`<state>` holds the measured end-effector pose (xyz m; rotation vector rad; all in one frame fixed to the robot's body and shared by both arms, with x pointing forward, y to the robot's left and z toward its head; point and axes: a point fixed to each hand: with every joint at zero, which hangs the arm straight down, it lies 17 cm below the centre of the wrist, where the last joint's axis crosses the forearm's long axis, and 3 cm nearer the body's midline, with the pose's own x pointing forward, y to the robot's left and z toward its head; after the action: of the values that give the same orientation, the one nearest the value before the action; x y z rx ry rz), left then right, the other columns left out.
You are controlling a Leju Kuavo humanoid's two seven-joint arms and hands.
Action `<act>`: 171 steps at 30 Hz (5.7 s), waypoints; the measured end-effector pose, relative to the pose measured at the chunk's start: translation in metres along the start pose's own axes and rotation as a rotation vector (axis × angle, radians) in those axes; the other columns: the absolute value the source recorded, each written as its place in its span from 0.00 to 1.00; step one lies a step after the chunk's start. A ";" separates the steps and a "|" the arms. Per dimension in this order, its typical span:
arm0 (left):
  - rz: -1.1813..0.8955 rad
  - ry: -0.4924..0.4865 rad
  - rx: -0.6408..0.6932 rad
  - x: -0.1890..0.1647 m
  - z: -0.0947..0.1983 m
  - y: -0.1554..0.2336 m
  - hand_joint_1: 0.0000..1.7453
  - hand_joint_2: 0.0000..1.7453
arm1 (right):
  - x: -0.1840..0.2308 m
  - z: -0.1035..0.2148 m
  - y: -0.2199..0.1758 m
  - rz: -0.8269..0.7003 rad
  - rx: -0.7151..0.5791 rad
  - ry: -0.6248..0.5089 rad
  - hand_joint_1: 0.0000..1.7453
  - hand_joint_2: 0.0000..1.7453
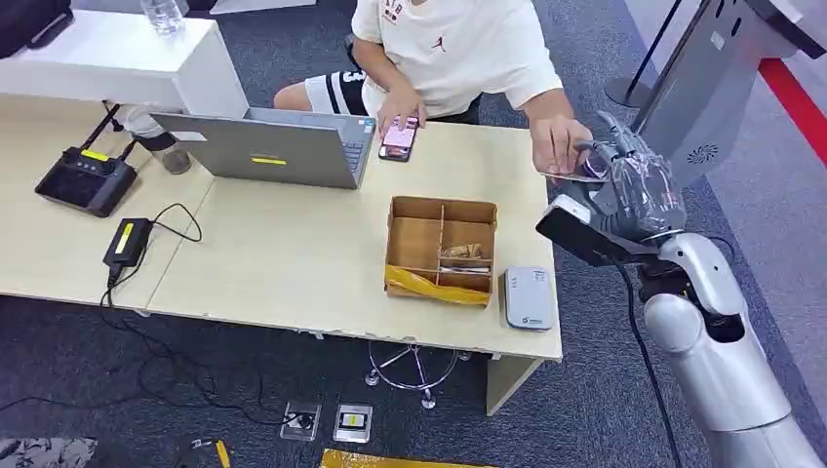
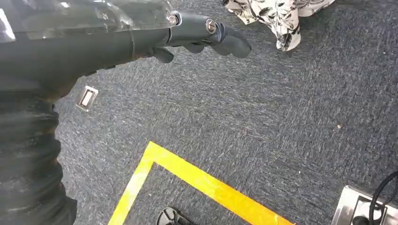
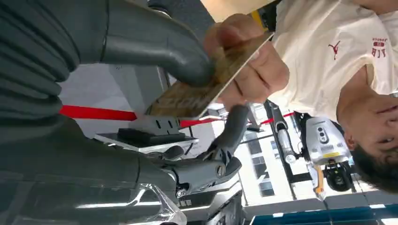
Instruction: Pass the card to the sensor for recognition and then transmit it.
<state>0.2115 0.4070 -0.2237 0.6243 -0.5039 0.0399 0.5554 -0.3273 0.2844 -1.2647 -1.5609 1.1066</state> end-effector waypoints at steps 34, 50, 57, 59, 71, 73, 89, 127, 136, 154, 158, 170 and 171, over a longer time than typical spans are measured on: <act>0.001 -0.014 0.013 0.010 -0.001 0.000 0.00 1.00 | -0.014 0.027 0.048 -0.036 0.089 0.047 1.00 1.00; 0.004 -0.015 0.016 0.011 -0.002 0.002 0.00 1.00 | -0.024 0.051 0.144 -0.140 0.241 0.110 1.00 1.00; 0.007 -0.015 0.019 0.010 -0.002 0.003 0.00 1.00 | -0.020 0.059 0.164 -0.181 0.264 0.120 1.00 1.00; 0.010 -0.014 0.020 0.010 -0.002 0.003 0.00 1.00 | -0.019 0.061 0.169 -0.194 0.271 0.123 1.00 1.00; 0.017 -0.013 0.027 0.008 -0.003 0.006 0.00 1.00 | -0.029 0.066 0.169 -0.431 0.127 0.204 1.00 1.00; 0.017 -0.012 0.028 0.007 -0.002 0.006 0.00 1.00 | -0.040 0.072 0.171 -0.493 0.086 0.242 1.00 1.00; 0.024 0.002 0.030 -0.002 -0.001 0.007 0.00 1.00 | -0.072 0.115 0.218 -0.642 0.112 0.428 1.00 1.00; 0.038 0.008 0.033 -0.008 0.000 0.007 0.00 1.00 | 0.013 0.121 0.253 -0.803 0.197 0.372 1.00 1.00; 0.037 0.013 0.034 -0.011 0.001 0.008 0.00 1.00 | 0.014 0.128 0.260 -0.787 0.215 0.377 1.00 1.00; 0.029 0.005 0.032 -0.011 0.001 0.007 0.00 1.00 | 0.006 0.153 0.281 -0.734 0.252 0.430 1.00 1.00; 0.029 0.005 0.034 -0.011 0.000 0.009 0.00 1.00 | 0.005 0.157 0.284 -0.733 0.258 0.438 1.00 1.00; 0.031 0.008 0.038 -0.012 0.000 0.010 0.00 1.00 | -0.008 0.142 0.265 -0.872 0.166 0.472 1.00 1.00; 0.031 0.008 0.038 -0.012 0.000 0.011 0.00 1.00 | -0.014 0.136 0.258 -0.900 0.139 0.485 1.00 1.00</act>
<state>0.1992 0.4172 -0.2237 0.6528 -0.5059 0.0817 0.4954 -0.3308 -0.0014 -0.5405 -1.3931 0.2877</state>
